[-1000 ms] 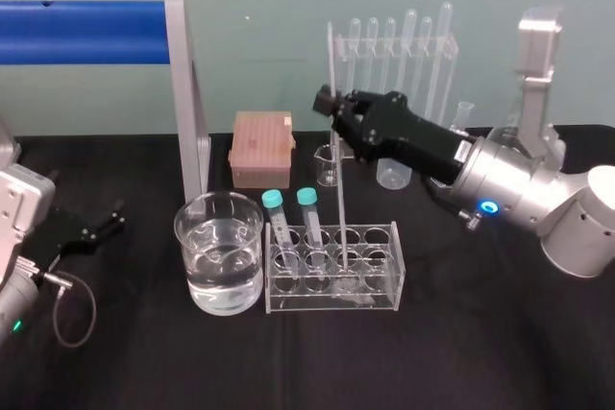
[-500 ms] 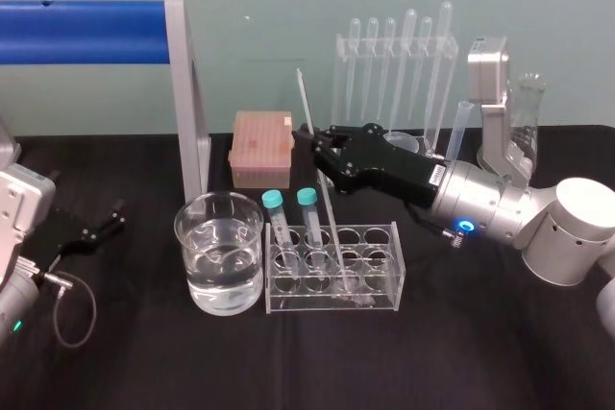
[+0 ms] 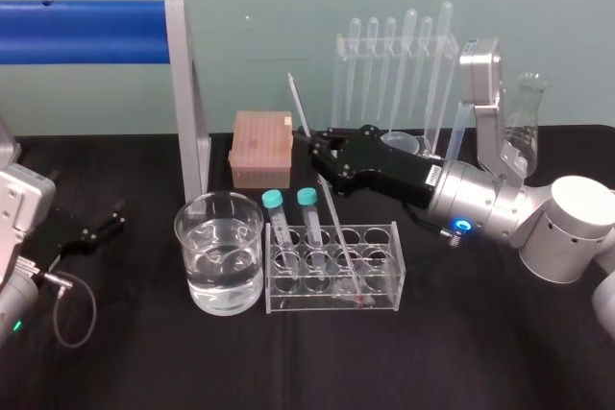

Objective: Hold the thermometer with one hand and immerse one end into the beaker, then reinsert it into the test tube rack.

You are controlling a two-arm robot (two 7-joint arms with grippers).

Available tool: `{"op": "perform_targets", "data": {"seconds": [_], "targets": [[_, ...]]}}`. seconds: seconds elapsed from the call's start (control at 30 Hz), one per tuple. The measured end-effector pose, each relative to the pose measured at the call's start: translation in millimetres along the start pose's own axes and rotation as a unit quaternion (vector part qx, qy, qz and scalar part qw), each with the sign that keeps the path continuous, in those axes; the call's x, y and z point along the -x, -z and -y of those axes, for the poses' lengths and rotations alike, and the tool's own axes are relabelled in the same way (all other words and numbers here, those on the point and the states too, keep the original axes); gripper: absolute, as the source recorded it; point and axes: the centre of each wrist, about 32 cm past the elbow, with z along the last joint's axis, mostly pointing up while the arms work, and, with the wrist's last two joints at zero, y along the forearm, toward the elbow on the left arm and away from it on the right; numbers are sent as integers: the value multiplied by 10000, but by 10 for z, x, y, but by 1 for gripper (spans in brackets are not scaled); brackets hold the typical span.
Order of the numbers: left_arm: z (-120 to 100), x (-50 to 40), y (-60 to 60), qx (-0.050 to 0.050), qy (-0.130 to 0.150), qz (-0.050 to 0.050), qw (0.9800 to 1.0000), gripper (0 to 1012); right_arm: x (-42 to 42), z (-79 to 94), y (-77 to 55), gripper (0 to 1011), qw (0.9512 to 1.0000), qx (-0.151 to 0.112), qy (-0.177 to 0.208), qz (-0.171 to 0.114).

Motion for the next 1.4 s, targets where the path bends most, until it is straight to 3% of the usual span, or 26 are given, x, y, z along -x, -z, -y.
{"op": "perform_targets", "data": {"seconds": [0.13, 0.23, 0.9, 1.03, 1.1, 1.13, 1.2, 1.23, 1.3, 1.33, 1.37, 1.4], "targets": [[0, 0, 0, 0, 0, 0, 10000, 1008, 2, 2, -1, 59, 10000, -5, 2, -1], [0, 0, 0, 0, 0, 0, 10000, 1008, 3, 2, -1, 126, 10000, -9, 1, -2], [0, 0, 0, 0, -1, 0, 10000, 1008, 6, 8, -5, 748, 10000, -27, 7, -10], [0, 0, 0, 0, 0, 0, 10000, 1008, -28, 159, -71, 877, 9991, -197, 380, -47], [0, 0, 0, 0, 0, 0, 10000, 1008, -28, 159, -71, 877, 9991, -197, 380, -47], [0, 0, 0, 0, 0, 0, 10000, 1008, -51, 344, -102, 957, 9940, -266, 1059, -66], [0, 0, 0, 0, 0, 0, 10000, 1008, -51, 492, -70, 1002, 9853, -179, 1696, -46], [0, 0, 0, 0, 0, 0, 10000, 1008, -42, 591, -20, 1000, 9762, -13, 2167, -4], [0, 0, 0, 0, 0, 0, 10000, 1008, -21, 668, 56, 1000, 9656, 210, 2590, 28], [0, 0, 0, 0, 0, 0, 10000, 1008, -5, 730, 140, 1000, 9554, 445, 2919, 29], [0, 0, 0, 0, 0, 0, 10000, 1008, 5, 760, 193, 1000, 9504, 569, 3056, 6], [0, 0, 0, 0, 0, 0, 10000, 1008, 24, 802, 283, 1000, 9419, 774, 3268, -49]]}}
